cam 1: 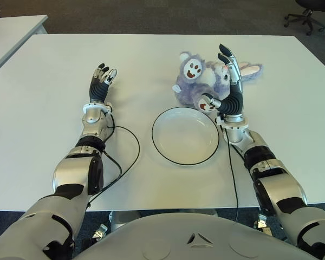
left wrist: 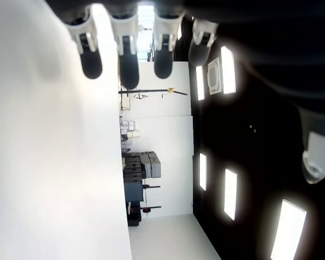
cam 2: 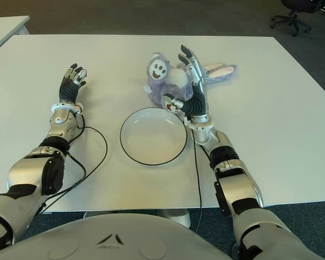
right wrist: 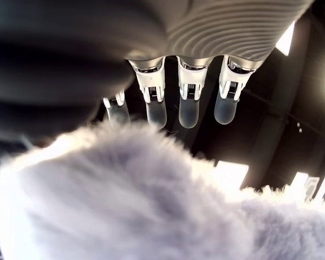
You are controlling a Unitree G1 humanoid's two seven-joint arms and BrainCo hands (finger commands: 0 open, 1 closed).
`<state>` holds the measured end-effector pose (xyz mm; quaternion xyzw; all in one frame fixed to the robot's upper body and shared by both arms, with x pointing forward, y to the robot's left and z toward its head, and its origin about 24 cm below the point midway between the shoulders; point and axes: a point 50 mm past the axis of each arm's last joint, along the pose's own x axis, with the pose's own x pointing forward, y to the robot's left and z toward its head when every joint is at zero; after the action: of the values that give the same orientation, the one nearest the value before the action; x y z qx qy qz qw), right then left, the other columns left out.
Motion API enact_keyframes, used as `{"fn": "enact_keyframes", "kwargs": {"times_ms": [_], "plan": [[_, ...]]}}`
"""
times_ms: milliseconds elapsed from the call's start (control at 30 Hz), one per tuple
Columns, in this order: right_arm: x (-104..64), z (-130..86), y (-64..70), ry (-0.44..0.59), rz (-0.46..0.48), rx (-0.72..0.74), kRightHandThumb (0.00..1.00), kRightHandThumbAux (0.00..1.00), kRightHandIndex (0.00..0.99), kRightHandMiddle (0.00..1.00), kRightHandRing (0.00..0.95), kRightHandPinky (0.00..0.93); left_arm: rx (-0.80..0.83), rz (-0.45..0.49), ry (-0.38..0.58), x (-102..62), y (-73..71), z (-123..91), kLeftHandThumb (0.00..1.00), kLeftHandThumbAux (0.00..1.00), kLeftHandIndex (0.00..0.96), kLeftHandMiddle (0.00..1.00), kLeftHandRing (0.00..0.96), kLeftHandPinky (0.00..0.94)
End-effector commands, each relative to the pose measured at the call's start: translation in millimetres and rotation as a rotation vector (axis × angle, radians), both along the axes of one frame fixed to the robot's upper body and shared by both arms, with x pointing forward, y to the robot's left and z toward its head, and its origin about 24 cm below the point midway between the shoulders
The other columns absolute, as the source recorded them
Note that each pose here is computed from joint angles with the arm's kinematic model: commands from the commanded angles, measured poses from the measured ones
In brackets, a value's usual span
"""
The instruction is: Put the doll into the plate.
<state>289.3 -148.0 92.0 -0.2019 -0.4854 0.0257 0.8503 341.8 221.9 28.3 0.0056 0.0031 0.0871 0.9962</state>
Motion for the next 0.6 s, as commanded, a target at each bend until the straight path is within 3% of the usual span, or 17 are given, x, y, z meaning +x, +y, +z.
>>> {"fn": "enact_keyframes", "kwargs": {"times_ms": [33,600], "plan": [[-68.9,-104,-16.1,0.479,-0.085,0.015,0.215,0.399,0.127,0.091,0.064,0.089,-0.066,-0.004,0.235,-36.2,0.4,-56,0.0,0.47,0.0,0.121,0.148,0.158],[-54.2,-84,-36.4,0.462,-0.081,0.075,0.25,0.435,0.059,0.081,0.051,0.059,-0.059,-0.006,0.224,-34.6,2.8,-53,0.0,0.469,0.0,0.125,0.146,0.124]]}}
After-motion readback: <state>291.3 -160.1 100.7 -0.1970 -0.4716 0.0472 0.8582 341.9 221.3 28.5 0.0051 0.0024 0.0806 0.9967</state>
